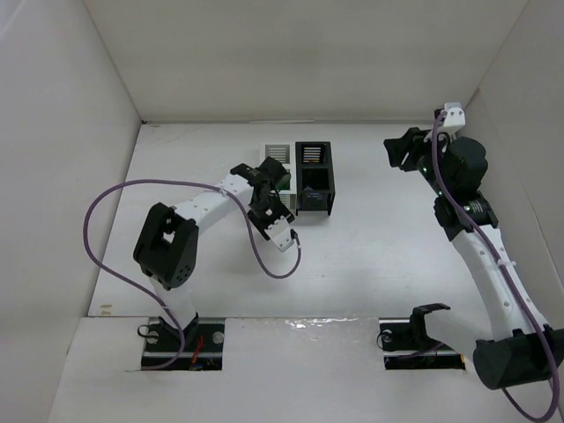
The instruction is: Sort the legos into containers by color
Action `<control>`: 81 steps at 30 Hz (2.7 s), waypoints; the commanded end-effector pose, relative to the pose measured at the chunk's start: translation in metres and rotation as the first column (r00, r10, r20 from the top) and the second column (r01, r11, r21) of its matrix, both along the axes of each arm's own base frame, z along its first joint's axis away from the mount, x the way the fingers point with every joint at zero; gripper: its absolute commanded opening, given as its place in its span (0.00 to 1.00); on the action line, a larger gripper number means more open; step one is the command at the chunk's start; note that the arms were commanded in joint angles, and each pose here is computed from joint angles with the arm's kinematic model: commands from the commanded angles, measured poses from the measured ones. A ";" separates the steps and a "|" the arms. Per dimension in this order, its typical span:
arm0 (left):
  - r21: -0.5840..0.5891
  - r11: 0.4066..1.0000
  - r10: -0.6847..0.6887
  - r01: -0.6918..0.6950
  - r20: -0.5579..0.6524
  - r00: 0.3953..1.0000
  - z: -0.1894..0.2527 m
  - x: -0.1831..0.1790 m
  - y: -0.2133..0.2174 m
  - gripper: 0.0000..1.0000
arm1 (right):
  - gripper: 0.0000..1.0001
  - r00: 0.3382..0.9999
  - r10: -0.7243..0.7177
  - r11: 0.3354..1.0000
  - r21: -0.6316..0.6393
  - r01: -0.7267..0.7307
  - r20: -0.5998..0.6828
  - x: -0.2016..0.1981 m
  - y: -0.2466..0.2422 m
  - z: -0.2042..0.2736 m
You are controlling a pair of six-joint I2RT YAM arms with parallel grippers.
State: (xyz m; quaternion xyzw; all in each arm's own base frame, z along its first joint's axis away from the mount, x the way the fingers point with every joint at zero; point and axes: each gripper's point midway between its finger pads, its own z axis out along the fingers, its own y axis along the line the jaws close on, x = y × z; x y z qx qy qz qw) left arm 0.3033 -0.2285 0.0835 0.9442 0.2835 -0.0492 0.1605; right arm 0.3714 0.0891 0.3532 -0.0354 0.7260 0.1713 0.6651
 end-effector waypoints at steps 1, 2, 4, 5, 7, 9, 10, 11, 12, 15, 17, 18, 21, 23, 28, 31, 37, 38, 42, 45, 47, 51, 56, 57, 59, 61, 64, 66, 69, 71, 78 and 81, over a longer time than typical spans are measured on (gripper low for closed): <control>0.117 0.805 -0.593 0.581 0.170 0.787 0.016 0.015 -0.020 0.43 | 0.52 0.999 0.036 0.999 -0.006 -0.036 0.038 -0.016 0.002 0.018; 0.119 0.799 -0.601 0.590 0.177 0.779 0.017 0.019 -0.023 0.43 | 0.52 0.999 0.036 0.999 -0.006 -0.036 0.038 -0.016 0.002 0.021; 0.137 0.768 -0.641 0.626 0.178 0.747 0.013 0.022 -0.030 0.42 | 0.52 0.999 0.036 0.999 -0.015 -0.036 0.039 -0.024 0.000 0.023; 0.155 0.757 -0.654 0.635 0.189 0.733 0.016 0.026 -0.030 0.42 | 0.52 0.999 0.026 1.000 -0.015 -0.025 0.040 -0.025 -0.002 0.026; 0.163 0.737 -0.675 0.656 0.211 0.707 0.014 0.030 -0.035 0.41 | 0.52 0.999 0.028 0.999 -0.046 -0.026 0.047 -0.032 -0.004 0.029; 0.178 0.709 -0.705 0.682 0.215 0.676 0.015 0.029 -0.038 0.41 | 0.52 0.998 0.019 0.997 -0.075 -0.015 0.052 -0.035 -0.007 0.031; 0.187 0.702 -0.711 0.687 0.213 0.670 0.014 0.029 -0.041 0.41 | 0.52 0.998 0.019 0.997 -0.075 -0.015 0.052 -0.036 -0.008 0.033; 0.190 0.693 -0.720 0.695 0.215 0.659 0.014 0.029 -0.041 0.41 | 0.52 0.999 0.021 0.996 -0.090 -0.016 0.046 -0.036 -0.008 0.031; 0.205 0.693 -0.721 0.692 0.213 0.659 0.014 0.030 -0.039 0.41 | 0.52 0.998 0.021 0.996 -0.089 -0.015 0.057 -0.039 -0.009 0.034; 0.254 0.658 -0.753 0.709 0.226 0.618 0.012 0.037 -0.038 0.41 | 0.52 0.997 0.013 0.994 -0.106 -0.005 0.071 -0.041 -0.013 0.037; 0.263 0.620 -0.784 0.739 0.221 0.580 0.008 0.032 -0.037 0.41 | 0.52 0.997 0.002 0.994 -0.105 0.006 0.080 -0.043 -0.015 0.040; 0.275 0.602 -0.798 0.750 0.223 0.559 0.010 0.028 -0.038 0.41 | 0.52 0.997 0.002 0.994 -0.105 0.006 0.080 -0.043 -0.015 0.040; 0.246 0.585 -0.810 0.773 0.231 0.539 0.012 0.011 -0.044 0.41 | 0.54 0.997 0.004 0.996 -0.094 0.004 0.080 -0.046 -0.016 0.040; 0.190 0.614 -0.786 0.766 0.230 0.573 0.016 -0.002 -0.051 0.41 | 0.54 0.997 0.020 0.997 -0.082 -0.014 0.077 -0.048 -0.014 0.038; -0.132 0.672 -0.693 0.728 0.234 0.682 0.053 -0.058 -0.069 0.41 | 0.52 0.998 0.018 1.000 0.007 -0.019 0.063 -0.061 -0.013 0.029; -0.290 0.700 -0.602 0.653 0.254 0.757 0.078 -0.091 -0.064 0.41 | 0.51 0.997 0.047 0.998 0.031 -0.049 0.053 -0.070 -0.007 0.012; -0.678 0.698 -0.185 0.229 0.138 0.973 0.152 -0.119 -0.080 0.45 | 0.48 0.983 0.181 0.982 0.062 -0.179 -0.034 -0.084 0.021 -0.017; -0.793 0.609 -0.029 0.021 0.004 1.000 0.179 -0.123 -0.090 0.45 | 0.48 0.973 0.225 0.973 0.067 -0.221 -0.061 -0.086 0.030 -0.023; -0.833 0.377 0.420 -0.404 -0.235 0.876 0.211 -0.063 -0.081 0.44 | 0.44 0.889 0.429 0.902 0.033 -0.430 -0.159 -0.101 0.080 -0.059; -0.663 -0.005 0.612 -0.748 -0.594 0.523 0.222 0.001 -0.056 0.40 | 0.37 0.801 0.565 0.803 -0.090 -0.589 -0.200 -0.116 0.118 -0.086; -0.441 -0.260 0.545 -0.859 -0.802 0.247 0.226 0.033 -0.032 0.37 | 0.36 0.717 0.657 0.690 -0.197 -0.697 -0.235 -0.136 0.142 -0.103; -0.210 -0.494 0.377 -0.844 -0.926 0.010 0.231 0.081 0.030 0.32 | 0.35 0.592 0.763 0.453 -0.439 -0.776 -0.259 -0.145 0.167 -0.136; -0.221 -0.658 0.322 -0.720 -0.947 -0.004 0.241 0.093 0.085 0.33 | 0.26 0.426 0.809 0.164 -0.540 -0.825 -0.405 -0.138 0.187 -0.170; -0.222 -0.670 0.324 -0.708 -0.946 -0.010 0.240 0.091 0.089 0.33 | 0.26 0.408 0.818 0.130 -0.559 -0.819 -0.407 -0.135 0.194 -0.167; -0.229 -0.713 0.326 -0.663 -0.945 -0.024 0.238 0.093 0.108 0.33 | 0.25 0.368 0.816 0.026 -0.607 -0.794 -0.446 -0.122 0.199 -0.186; -0.224 -0.741 0.314 -0.633 -0.949 -0.032 0.238 0.094 0.121 0.34 | 0.25 0.318 0.827 -0.052 -0.627 -0.777 -0.463 -0.116 0.202 -0.184; -0.217 -0.784 0.287 -0.581 -0.958 -0.029 0.242 0.096 0.141 0.35 | 0.25 0.187 0.821 -0.202 -0.581 -0.788 -0.540 -0.107 0.200 -0.194; -0.231 -0.799 0.284 -0.556 -0.959 -0.010 0.246 0.093 0.150 0.36 | 0.24 0.100 0.795 -0.326 -0.560 -0.762 -0.599 -0.100 0.197 -0.216; -0.243 -0.815 0.292 -0.526 -0.956 -0.012 0.242 0.092 0.162 0.39 | 0.24 0.102 0.766 -0.375 -0.570 -0.731 -0.635 -0.088 0.200 -0.230; -0.243 -0.829 0.291 -0.504 -0.957 -0.018 0.240 0.088 0.175 0.39 | 0.29 0.074 0.752 -0.396 -0.539 -0.744 -0.655 -0.085 0.207 -0.233; -0.242 -0.842 0.291 -0.482 -0.956 -0.029 0.232 0.081 0.184 0.40 | 0.42 0.118 0.746 -0.332 -0.519 -0.788 -0.655 -0.081 0.244 -0.241; -0.238 -0.842 0.291 -0.483 -0.956 -0.036 0.225 0.081 0.184 0.40 | 0.42 0.186 0.753 -0.286 -0.569 -0.771 -0.631 -0.078 0.257 -0.240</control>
